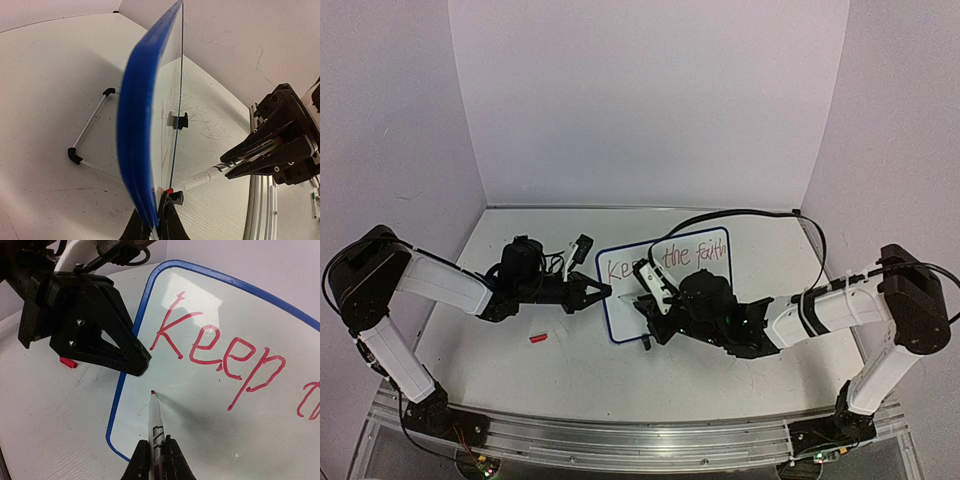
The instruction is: Write a sentence on the whiteboard
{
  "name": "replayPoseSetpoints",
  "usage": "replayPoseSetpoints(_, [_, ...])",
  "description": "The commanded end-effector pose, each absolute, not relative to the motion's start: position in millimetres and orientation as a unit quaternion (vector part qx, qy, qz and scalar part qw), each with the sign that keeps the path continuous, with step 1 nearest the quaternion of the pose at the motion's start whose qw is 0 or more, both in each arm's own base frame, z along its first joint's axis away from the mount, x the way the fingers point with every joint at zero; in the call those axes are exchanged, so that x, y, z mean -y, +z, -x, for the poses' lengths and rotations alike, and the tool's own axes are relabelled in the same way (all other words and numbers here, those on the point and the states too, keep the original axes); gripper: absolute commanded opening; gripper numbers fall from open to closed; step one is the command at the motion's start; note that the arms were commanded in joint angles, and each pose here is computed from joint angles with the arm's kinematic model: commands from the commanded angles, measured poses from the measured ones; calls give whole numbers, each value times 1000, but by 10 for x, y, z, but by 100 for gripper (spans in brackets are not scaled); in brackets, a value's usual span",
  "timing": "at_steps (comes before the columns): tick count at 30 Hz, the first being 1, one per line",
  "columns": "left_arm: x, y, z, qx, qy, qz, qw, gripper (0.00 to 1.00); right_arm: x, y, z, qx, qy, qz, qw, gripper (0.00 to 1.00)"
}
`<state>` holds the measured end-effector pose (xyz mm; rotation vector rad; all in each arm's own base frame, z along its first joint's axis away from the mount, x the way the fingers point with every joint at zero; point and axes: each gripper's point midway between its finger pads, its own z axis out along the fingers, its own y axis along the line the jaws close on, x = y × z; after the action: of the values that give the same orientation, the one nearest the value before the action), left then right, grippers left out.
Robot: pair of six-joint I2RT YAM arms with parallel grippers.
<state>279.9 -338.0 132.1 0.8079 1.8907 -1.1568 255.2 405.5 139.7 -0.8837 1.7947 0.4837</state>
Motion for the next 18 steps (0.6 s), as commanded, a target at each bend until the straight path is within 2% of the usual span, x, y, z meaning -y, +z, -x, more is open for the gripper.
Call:
replayPoseSetpoints(1, [3175, 1118, -3065, -780, -372, -292, 409, 0, -4117, 1469, -2625, -749, 198, 352, 525, 0])
replayPoseSetpoints(18, [3176, 1133, -3069, -779, -372, -293, 411, 0, -4215, 1386, -2571, -749, 211, 369, 508, 0])
